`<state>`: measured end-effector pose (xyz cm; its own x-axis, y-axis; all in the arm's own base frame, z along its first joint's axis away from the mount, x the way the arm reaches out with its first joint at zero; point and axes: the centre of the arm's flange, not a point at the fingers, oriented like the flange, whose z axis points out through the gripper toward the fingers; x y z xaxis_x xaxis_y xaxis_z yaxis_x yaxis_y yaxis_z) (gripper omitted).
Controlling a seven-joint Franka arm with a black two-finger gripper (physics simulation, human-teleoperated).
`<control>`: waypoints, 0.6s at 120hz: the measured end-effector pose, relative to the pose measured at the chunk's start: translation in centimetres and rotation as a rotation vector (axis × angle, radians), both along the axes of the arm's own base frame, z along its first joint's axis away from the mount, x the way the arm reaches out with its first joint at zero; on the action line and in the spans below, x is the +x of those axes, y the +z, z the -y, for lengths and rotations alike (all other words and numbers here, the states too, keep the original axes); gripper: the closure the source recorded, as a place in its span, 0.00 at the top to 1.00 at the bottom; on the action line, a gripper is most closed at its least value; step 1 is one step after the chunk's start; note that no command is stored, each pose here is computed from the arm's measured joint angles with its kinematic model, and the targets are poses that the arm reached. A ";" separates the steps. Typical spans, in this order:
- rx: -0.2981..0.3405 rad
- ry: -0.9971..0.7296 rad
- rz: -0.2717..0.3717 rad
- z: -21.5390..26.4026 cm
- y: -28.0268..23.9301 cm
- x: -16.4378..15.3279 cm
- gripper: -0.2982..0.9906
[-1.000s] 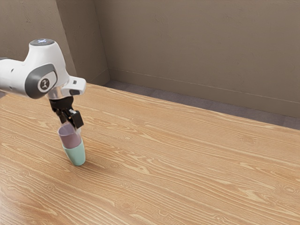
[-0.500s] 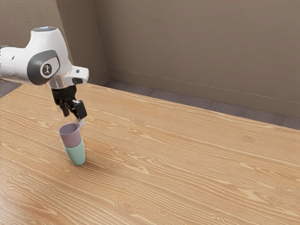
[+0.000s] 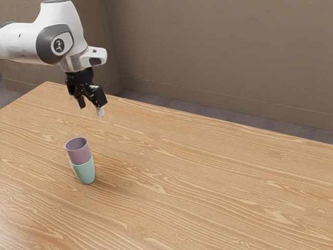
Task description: Place the left cup onto the right cup
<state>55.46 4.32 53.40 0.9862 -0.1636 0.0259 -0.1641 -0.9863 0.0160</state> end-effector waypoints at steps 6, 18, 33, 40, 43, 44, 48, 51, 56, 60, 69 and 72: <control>-0.003 0.008 0.000 0.0 0.6 0.4 0.77; -0.006 0.022 0.003 0.0 1.8 1.1 0.77; -0.008 0.034 0.005 0.0 2.7 1.5 0.77; -0.007 0.038 0.010 -0.1 3.3 1.8 0.77; -0.007 0.039 0.013 -0.1 3.6 2.1 0.77; -0.007 0.039 0.013 -0.1 3.7 2.2 0.77; -0.006 0.040 0.014 0.0 4.0 2.5 0.77; -0.005 0.039 0.015 0.1 4.2 2.8 0.77; -0.004 0.037 0.013 0.3 4.4 3.0 0.77; -0.003 0.033 0.010 0.6 4.4 3.1 0.77; -0.002 0.025 0.002 1.2 4.4 3.2 0.77; -0.003 0.024 0.000 1.4 4.4 3.2 0.77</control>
